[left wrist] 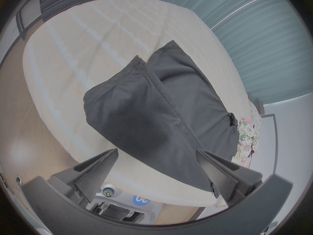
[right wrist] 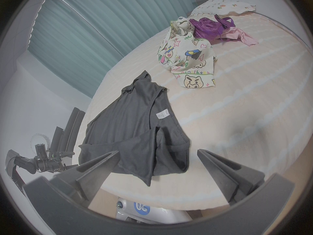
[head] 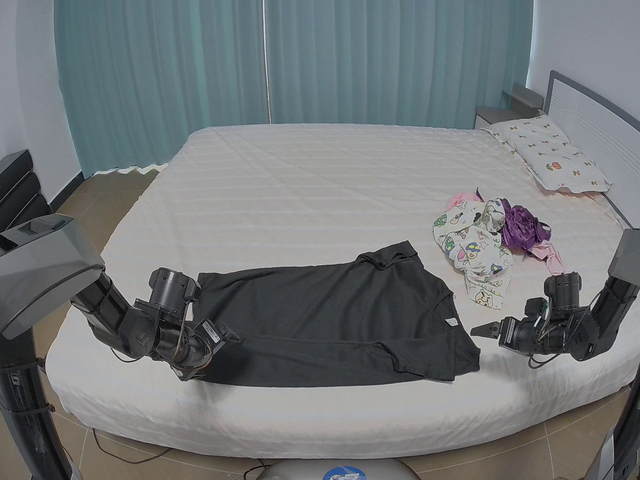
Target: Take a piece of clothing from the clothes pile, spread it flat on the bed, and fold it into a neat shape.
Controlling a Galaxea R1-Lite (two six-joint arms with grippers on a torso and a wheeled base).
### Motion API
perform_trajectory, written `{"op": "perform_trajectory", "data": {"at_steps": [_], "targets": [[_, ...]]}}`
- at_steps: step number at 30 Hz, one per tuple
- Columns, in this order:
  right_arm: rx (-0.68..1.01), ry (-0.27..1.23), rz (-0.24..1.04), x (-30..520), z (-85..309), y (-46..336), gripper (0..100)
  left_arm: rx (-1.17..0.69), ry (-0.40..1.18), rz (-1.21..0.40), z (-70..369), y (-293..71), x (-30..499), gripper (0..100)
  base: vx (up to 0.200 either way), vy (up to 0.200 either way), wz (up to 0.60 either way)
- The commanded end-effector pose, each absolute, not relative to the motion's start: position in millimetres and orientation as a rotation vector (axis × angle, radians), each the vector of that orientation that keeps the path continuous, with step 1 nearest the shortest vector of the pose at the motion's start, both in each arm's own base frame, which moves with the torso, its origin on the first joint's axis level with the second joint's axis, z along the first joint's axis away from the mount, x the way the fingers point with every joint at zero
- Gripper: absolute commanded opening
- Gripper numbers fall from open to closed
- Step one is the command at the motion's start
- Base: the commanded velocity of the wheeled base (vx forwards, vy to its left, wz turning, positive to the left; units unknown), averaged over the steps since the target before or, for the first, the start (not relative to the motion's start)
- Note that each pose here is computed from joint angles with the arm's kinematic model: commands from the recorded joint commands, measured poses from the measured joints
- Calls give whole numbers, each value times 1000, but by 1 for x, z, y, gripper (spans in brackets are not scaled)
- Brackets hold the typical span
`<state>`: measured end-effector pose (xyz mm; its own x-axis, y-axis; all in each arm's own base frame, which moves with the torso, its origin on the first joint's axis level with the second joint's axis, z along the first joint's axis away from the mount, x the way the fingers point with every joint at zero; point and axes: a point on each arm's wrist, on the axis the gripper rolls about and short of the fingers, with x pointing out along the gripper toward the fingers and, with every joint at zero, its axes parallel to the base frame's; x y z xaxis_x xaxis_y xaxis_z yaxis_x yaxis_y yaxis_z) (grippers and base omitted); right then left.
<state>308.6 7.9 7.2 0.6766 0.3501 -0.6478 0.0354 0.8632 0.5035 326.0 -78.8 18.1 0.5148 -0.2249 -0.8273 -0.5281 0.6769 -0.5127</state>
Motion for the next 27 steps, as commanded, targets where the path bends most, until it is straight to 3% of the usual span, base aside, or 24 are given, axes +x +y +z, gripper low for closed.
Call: {"op": "perform_trajectory", "data": {"at_steps": [1, 10, 22, 27], "targets": [[536, 828, 203, 328, -5, 28, 100, -865, 1011, 221, 24, -70, 332, 100, 0, 0, 0], [517, 821, 215, 344, -25, 49, 100, -897, 953, 252, 32, -49, 341, 100, 0, 0, 0], [487, 781, 219, 351, -29, 40, 100, -814, 878, 211, 46, -28, 357, 100, 0, 0, 0], [495, 761, 233, 351, -33, 41, 100, -810, 925, 238, 21, -28, 367, 100, 0, 0, 0]]}}
